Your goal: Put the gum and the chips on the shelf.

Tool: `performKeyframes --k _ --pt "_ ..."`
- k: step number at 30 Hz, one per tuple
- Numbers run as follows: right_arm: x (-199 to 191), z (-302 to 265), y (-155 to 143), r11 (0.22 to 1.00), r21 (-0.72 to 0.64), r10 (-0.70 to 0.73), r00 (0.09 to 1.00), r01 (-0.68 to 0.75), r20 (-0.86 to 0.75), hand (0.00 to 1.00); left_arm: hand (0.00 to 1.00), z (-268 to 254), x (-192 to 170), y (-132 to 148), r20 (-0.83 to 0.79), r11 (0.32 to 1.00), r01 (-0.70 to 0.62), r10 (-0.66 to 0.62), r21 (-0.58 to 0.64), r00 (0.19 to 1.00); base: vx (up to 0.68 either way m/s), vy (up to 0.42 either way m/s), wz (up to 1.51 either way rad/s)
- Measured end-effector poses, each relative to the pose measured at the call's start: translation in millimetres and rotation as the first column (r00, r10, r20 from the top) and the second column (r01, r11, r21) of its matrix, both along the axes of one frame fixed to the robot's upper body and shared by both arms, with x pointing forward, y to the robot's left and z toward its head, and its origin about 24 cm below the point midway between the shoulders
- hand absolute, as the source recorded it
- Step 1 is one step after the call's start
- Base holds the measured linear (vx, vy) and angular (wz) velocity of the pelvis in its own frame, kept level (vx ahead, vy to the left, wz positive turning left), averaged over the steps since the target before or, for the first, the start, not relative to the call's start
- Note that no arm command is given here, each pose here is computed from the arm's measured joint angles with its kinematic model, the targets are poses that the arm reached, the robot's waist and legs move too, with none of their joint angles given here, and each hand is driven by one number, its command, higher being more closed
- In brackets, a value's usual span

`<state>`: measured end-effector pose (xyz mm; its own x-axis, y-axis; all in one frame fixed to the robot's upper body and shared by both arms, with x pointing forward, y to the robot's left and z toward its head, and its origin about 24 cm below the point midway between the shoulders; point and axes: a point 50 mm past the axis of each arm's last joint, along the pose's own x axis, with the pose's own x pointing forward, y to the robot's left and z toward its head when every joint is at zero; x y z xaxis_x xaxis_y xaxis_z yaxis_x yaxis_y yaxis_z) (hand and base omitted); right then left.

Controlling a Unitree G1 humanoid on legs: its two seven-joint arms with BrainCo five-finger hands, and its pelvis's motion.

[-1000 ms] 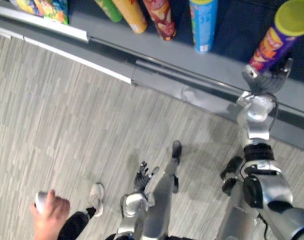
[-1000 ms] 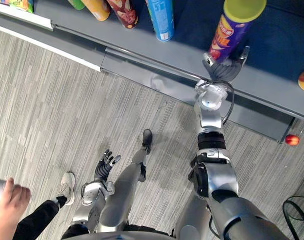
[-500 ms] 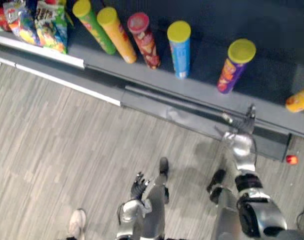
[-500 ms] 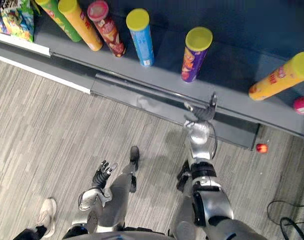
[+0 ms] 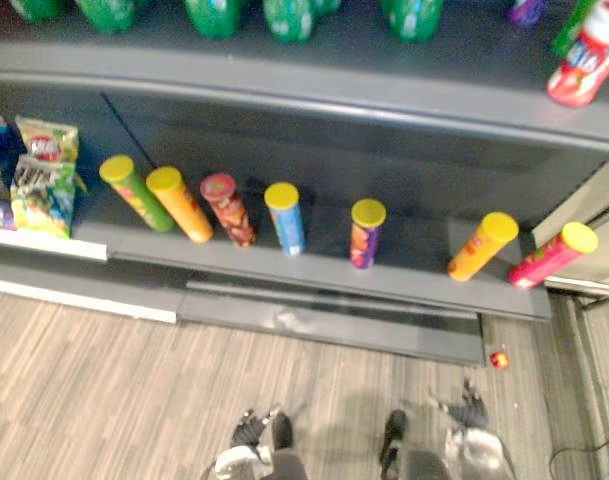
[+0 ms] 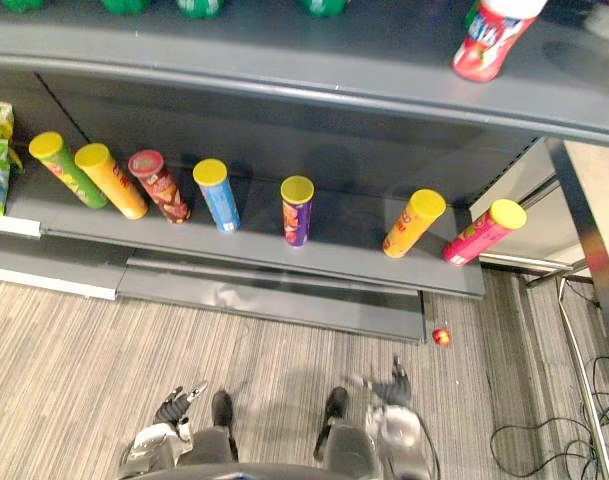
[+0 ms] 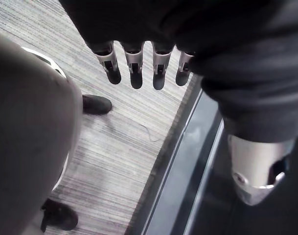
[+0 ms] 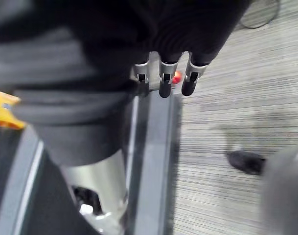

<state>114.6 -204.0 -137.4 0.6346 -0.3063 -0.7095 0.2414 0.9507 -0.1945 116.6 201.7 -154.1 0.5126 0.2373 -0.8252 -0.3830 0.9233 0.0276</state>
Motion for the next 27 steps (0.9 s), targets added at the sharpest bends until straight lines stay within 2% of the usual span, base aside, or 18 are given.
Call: performKeyframes --k 5,9,14,22,27 --pt "-37 -16 -11 0.996 0.059 -0.062 0.988 0.071 -0.139 0.00 0.00 -7 -31 8 -0.068 0.995 -0.095 0.093 -0.028 0.993 0.09 0.024 -0.10" --pt "-73 -27 -13 0.969 0.097 -0.195 0.943 0.228 -0.270 0.00 0.00 -10 -46 12 -0.104 0.986 -0.163 0.158 -0.035 0.982 0.05 0.018 -0.17" --pt "-90 -31 -12 0.922 0.119 -0.316 0.894 0.369 -0.318 0.00 0.00 -12 -52 12 -0.126 0.983 -0.182 0.176 -0.038 0.976 0.02 0.010 -0.06" --pt "-110 -35 -11 0.786 0.151 -0.515 0.770 0.600 -0.377 0.00 0.00 -15 -59 10 -0.163 0.981 -0.187 0.177 -0.045 0.971 0.01 0.005 -0.01" --pt "-111 -36 -10 0.782 0.156 -0.515 0.766 0.604 -0.385 0.00 0.00 -15 -59 7 -0.170 0.989 -0.141 0.132 -0.040 0.976 0.01 0.002 0.00"
